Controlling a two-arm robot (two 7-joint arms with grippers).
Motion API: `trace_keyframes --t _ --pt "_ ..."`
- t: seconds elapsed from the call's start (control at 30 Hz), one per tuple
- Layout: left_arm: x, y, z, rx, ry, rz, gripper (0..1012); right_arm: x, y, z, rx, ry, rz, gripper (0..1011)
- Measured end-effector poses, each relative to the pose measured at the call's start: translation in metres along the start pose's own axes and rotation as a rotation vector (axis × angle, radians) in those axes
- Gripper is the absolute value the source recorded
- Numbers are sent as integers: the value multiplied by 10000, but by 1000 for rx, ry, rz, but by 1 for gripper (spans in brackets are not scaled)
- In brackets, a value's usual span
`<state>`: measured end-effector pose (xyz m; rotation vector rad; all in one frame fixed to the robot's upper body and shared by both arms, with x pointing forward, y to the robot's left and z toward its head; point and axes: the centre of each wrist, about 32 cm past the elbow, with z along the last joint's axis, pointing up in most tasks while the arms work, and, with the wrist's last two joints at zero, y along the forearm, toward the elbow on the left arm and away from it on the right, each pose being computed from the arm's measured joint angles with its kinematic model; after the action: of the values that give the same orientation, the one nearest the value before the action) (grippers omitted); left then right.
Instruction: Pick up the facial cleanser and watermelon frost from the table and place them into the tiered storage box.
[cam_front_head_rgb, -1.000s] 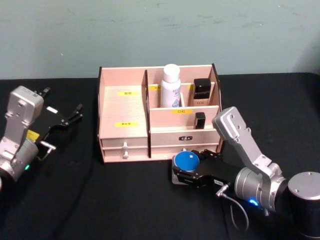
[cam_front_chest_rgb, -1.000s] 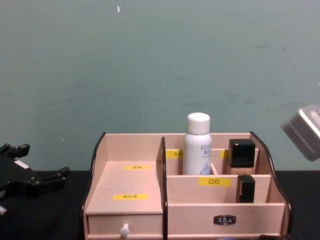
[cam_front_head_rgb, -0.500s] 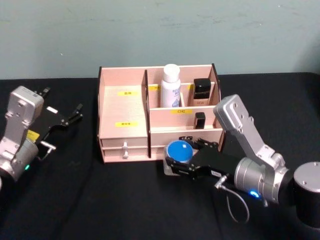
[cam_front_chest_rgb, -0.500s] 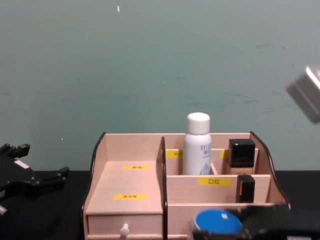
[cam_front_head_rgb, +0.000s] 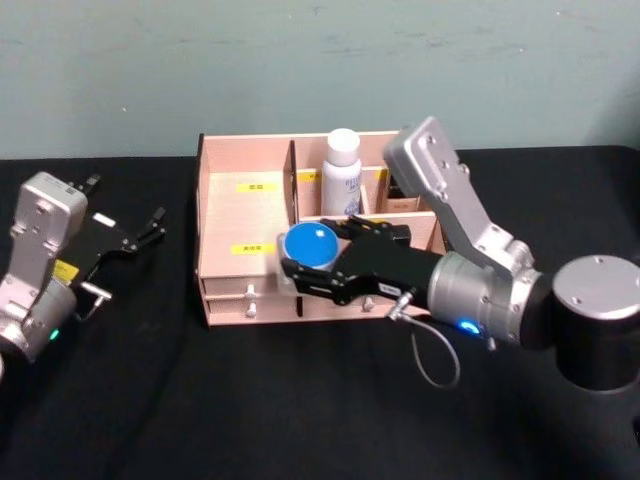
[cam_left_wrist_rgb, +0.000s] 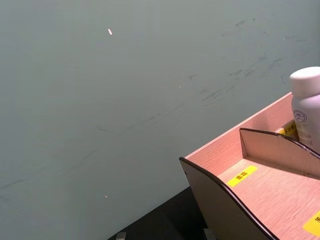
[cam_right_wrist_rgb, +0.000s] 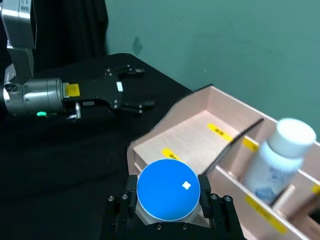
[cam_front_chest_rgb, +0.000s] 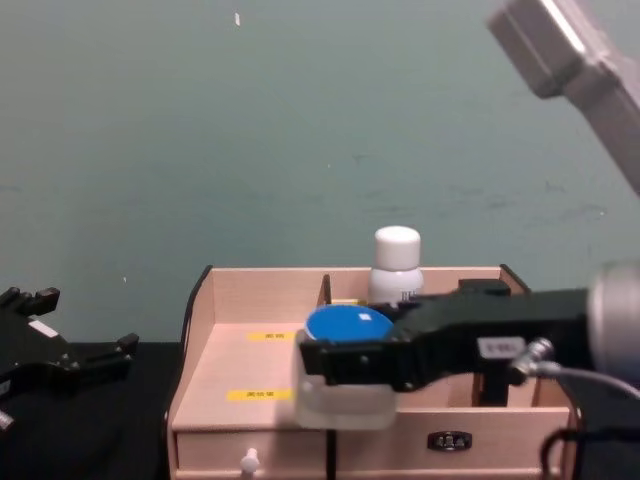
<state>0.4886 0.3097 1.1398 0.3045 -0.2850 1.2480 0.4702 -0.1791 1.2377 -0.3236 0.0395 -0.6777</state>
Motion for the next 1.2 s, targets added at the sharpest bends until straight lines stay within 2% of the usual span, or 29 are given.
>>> trace_keyframes --t 0.2,0.53,1.2 --pt "0 0 0 0 0 0 1002 10 170 112 9 -8 16 729" --pt "0 0 0 0 0 0 1001 18 407 231 13 -19 20 729" --pt "0 0 0 0 0 0 1001 149 784 360 -17 -38 -28 729"
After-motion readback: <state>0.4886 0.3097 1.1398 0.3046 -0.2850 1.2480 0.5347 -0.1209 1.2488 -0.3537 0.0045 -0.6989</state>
